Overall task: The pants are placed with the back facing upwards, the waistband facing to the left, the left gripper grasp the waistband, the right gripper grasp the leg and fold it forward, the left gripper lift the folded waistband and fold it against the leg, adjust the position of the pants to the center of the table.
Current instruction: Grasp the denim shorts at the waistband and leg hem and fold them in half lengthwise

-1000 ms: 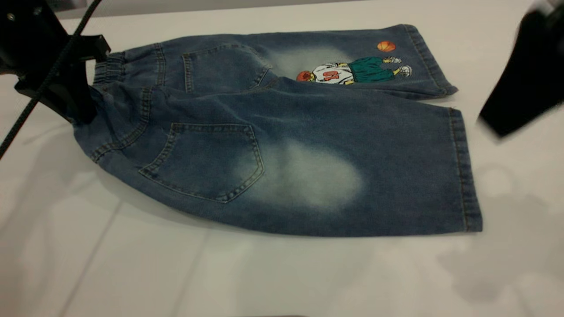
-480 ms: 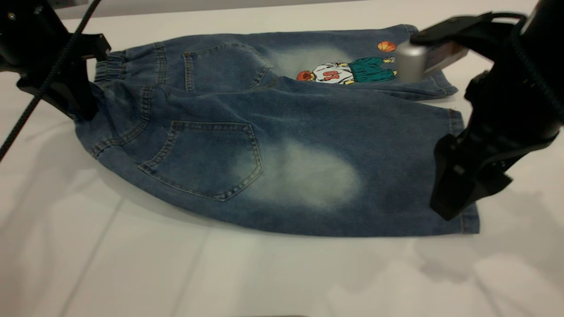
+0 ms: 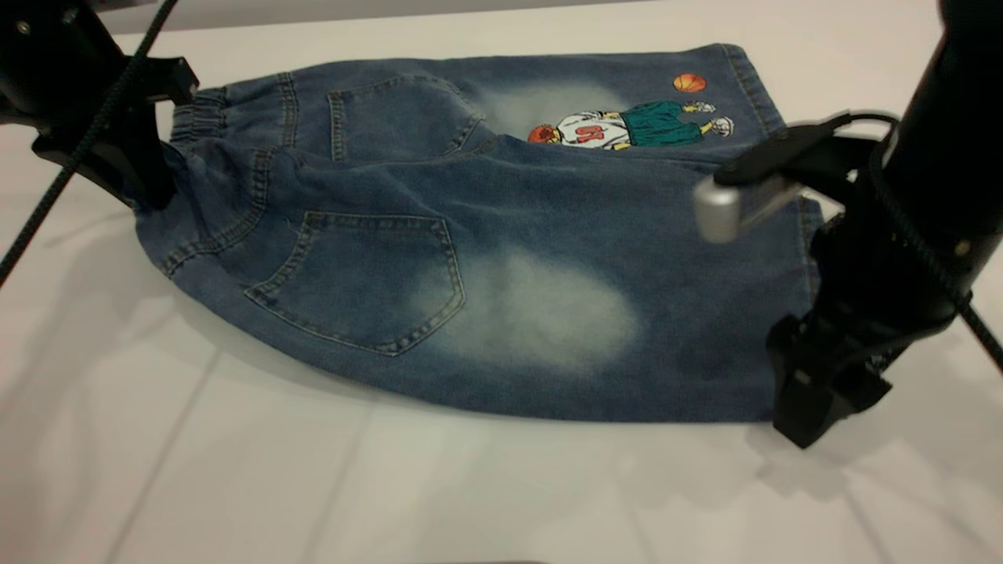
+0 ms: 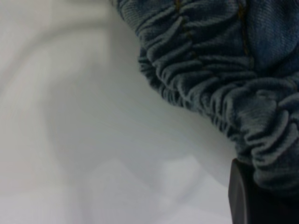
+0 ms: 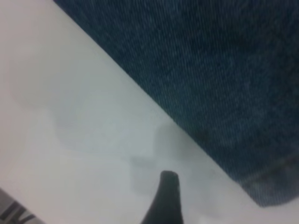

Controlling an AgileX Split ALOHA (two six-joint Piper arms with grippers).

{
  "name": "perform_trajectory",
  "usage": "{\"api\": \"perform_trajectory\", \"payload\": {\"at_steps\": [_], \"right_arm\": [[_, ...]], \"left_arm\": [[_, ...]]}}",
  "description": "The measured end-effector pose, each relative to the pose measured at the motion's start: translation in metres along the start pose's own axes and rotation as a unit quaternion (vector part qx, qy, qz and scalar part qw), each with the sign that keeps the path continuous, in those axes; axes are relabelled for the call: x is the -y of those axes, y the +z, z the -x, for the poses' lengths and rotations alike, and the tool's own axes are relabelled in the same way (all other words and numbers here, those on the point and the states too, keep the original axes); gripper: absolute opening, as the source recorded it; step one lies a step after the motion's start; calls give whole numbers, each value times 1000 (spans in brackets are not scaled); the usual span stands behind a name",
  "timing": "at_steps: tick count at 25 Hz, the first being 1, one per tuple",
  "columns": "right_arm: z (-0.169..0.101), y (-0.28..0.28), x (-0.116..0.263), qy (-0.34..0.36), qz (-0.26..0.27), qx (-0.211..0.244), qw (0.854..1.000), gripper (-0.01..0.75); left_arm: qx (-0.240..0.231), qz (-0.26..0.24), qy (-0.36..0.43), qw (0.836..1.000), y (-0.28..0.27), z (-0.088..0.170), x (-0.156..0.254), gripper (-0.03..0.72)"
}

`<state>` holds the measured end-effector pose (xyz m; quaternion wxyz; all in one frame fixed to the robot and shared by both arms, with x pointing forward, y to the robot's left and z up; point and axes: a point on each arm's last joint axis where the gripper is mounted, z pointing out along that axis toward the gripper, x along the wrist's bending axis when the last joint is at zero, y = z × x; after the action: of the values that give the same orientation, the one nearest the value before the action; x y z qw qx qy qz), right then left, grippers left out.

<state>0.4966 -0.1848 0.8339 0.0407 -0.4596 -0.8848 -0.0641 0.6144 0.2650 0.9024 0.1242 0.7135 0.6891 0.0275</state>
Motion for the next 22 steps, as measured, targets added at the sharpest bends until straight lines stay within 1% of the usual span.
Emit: {"api": "perform_trajectory", "payload": {"at_steps": [8,10,12,13,15,17,19,21,22], "right_arm": [[4,7,-3,-1,14,15,1000,593],[4,8,-3,-1,14,16,1000,582],[5,9,-4,-3,13,16,1000,545],[5,9,-4,-3,14,17,1000,517],[5,10,-5,-1,16,19,1000,411],[6,10,-5,4,18,21,1000,270],[6,11,-5,7,17,20,1000,109],[6,11,-5,11,15,18,1000,46],[5,11,-5,13,13,17,1000,34]], "left_arm": [[0,0,0,1000,0,0,0,83],[0,0,0,1000,0,0,0,83],[0,0,0,1000,0,0,0,83],[0,0,0,1000,0,0,0,83],[0,0,0,1000,0,0,0,83],[2,1,-2,1000,0,0,0,83],[7,1,-10,1000,0,1,0,83],[13,2,-17,1000,0,2,0,83],[17,3,-22,1000,0,3,0,83]]}}
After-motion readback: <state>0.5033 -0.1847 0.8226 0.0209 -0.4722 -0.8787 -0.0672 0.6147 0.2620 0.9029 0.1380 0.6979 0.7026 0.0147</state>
